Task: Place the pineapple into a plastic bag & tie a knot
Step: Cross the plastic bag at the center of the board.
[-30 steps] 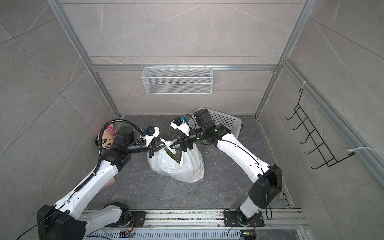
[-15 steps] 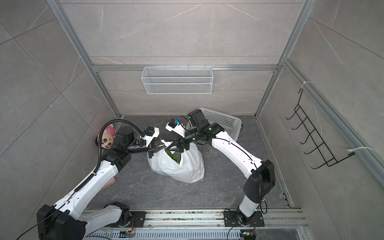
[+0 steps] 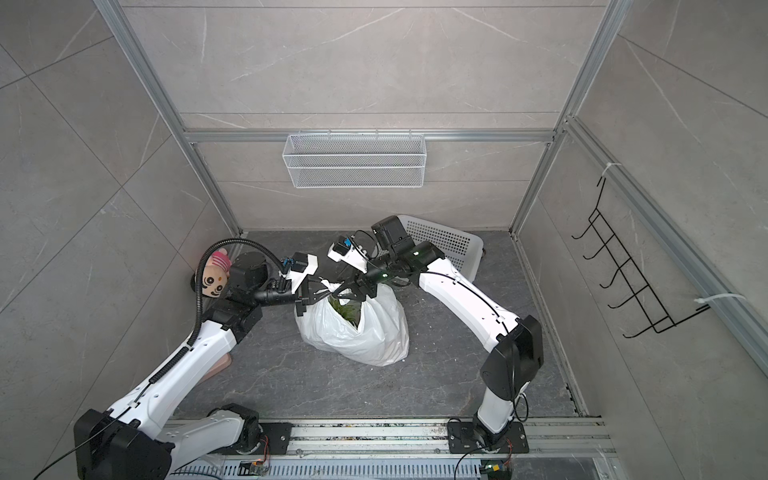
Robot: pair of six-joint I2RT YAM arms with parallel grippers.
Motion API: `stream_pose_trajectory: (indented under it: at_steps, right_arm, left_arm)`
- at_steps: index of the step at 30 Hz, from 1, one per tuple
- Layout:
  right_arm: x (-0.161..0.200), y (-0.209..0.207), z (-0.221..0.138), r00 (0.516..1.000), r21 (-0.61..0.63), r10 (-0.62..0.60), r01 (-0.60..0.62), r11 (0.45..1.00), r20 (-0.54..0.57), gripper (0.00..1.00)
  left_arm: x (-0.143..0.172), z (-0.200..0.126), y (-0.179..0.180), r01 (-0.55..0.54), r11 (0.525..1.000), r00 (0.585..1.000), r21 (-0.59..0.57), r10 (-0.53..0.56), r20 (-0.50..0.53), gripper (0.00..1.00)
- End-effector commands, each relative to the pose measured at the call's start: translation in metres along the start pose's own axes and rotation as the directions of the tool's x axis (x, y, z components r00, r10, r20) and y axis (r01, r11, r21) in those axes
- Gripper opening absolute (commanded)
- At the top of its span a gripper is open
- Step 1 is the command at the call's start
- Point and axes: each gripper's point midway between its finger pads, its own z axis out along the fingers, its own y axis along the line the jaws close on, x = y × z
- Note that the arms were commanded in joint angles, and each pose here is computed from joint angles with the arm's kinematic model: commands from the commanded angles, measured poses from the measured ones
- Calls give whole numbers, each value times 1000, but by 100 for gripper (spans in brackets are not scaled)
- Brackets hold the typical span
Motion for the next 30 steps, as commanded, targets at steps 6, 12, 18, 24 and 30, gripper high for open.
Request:
stream_pose_trajectory:
  at_steps: [6, 12, 18, 24, 30]
  right_arm:
    - [15, -12, 4, 997, 27, -22, 25, 999, -80, 41]
    - [21, -17, 4, 992, 62, -47, 54, 997, -114, 30]
    - [24, -21, 5, 987, 106, -87, 102, 989, -138, 39]
    - [22, -28, 0, 981, 165, -124, 149, 975, -148, 32]
    - [12, -33, -10, 975, 248, -180, 207, 946, -126, 20]
  left_arm:
    - [-26, -4, -14, -85, 995, 995, 53, 82, 63, 0]
    - [-26, -5, -12, -96, 995, 994, 30, 94, 58, 0]
    - [-24, -7, -13, -105, 994, 993, 20, 104, 48, 0]
    - [-24, -8, -17, -109, 993, 993, 33, 107, 49, 0]
    - [-27, -9, -19, -118, 992, 992, 36, 115, 56, 0]
